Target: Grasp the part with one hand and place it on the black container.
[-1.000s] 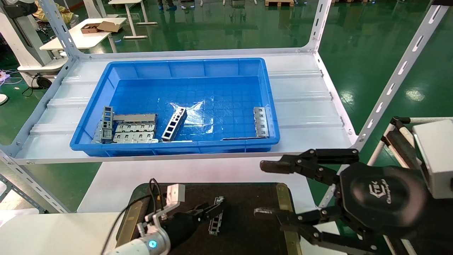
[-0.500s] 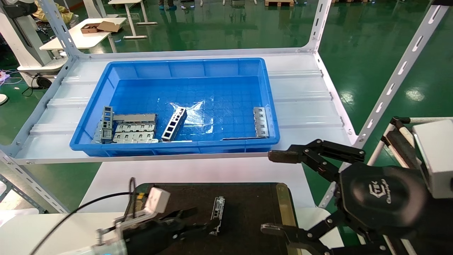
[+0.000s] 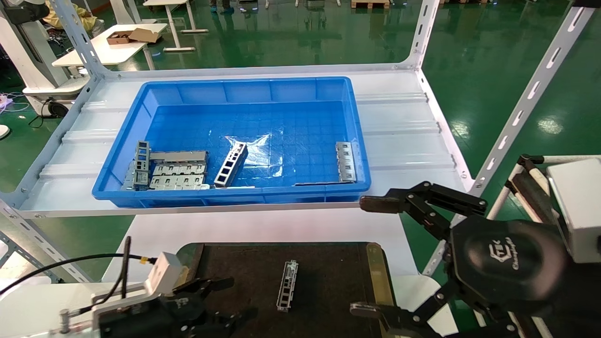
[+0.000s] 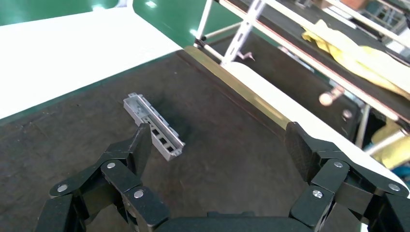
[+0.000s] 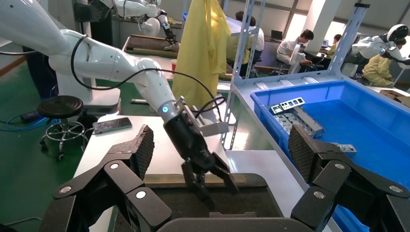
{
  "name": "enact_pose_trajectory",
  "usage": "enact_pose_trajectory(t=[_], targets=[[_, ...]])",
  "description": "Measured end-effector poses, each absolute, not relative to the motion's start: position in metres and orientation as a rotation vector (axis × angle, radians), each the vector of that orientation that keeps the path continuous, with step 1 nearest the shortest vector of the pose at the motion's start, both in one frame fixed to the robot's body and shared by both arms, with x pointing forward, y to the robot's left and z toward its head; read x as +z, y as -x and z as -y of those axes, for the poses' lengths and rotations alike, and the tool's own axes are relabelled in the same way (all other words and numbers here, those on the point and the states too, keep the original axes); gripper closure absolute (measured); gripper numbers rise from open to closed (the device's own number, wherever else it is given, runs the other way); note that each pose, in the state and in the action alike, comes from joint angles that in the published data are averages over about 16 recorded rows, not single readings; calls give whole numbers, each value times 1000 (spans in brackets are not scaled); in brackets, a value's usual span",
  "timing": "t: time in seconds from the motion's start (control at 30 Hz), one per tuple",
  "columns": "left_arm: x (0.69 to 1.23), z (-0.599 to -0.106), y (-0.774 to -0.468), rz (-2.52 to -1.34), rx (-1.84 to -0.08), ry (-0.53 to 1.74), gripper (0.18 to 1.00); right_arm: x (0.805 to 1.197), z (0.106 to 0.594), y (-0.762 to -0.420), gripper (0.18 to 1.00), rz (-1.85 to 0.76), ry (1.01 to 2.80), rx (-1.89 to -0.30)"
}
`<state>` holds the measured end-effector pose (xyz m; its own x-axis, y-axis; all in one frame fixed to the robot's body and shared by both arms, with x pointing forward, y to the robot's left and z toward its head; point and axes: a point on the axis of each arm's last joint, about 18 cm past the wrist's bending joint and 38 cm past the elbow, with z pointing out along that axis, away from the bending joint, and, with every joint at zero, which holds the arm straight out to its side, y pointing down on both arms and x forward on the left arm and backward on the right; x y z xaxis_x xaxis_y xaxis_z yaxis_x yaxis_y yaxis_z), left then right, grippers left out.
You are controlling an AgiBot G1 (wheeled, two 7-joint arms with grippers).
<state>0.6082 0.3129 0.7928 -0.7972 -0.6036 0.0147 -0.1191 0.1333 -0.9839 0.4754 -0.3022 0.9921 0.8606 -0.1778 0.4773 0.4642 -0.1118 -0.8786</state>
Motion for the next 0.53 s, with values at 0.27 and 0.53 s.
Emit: enact_pose_trajectory(t=[0.27, 0.53], targets=[[819, -328, -595, -2044, -1695, 561, 184, 992, 302, -475, 178, 230, 1595, -552], [835, -333, -588, -2039, -1692, 498, 184, 992, 302, -475, 178, 230, 1595, -552]])
